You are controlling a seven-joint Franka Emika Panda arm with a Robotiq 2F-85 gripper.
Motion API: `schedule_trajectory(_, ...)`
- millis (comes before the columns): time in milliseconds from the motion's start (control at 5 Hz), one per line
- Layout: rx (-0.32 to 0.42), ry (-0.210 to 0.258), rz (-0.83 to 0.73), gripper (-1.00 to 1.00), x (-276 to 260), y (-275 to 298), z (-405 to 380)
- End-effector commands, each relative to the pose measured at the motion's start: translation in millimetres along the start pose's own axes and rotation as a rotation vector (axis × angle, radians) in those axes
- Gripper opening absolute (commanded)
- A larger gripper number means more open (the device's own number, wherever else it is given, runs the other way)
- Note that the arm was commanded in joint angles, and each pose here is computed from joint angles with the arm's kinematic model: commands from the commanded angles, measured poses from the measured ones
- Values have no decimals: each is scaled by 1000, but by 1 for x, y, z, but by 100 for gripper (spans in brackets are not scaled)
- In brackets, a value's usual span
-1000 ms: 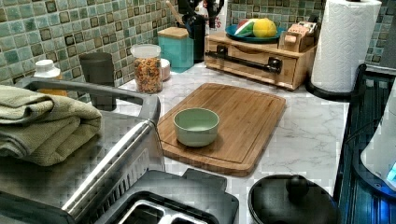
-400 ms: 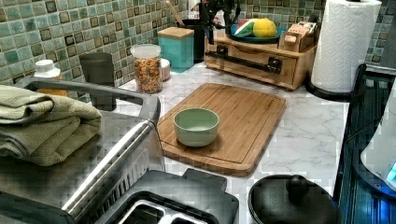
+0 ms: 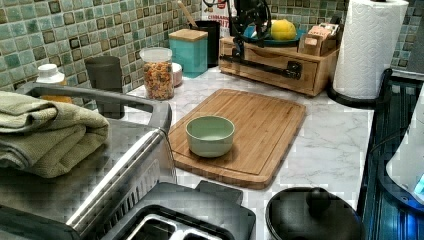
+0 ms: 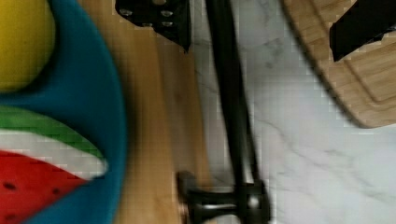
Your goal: Open the drawer.
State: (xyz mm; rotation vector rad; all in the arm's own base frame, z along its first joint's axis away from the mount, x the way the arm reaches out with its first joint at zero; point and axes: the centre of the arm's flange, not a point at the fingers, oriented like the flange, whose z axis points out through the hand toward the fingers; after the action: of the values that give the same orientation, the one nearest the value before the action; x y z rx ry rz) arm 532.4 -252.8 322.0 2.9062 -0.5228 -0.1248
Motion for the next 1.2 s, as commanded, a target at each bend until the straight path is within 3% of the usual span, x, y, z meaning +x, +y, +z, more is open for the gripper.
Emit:
schedule_trajectory(200,48,122,-39,100,7,11,-33)
schedule_trajectory(600,75,127,-32,100,-6,0,-33)
schedule_trajectory(1200,-10,140,-53,100,-9,-10,-10)
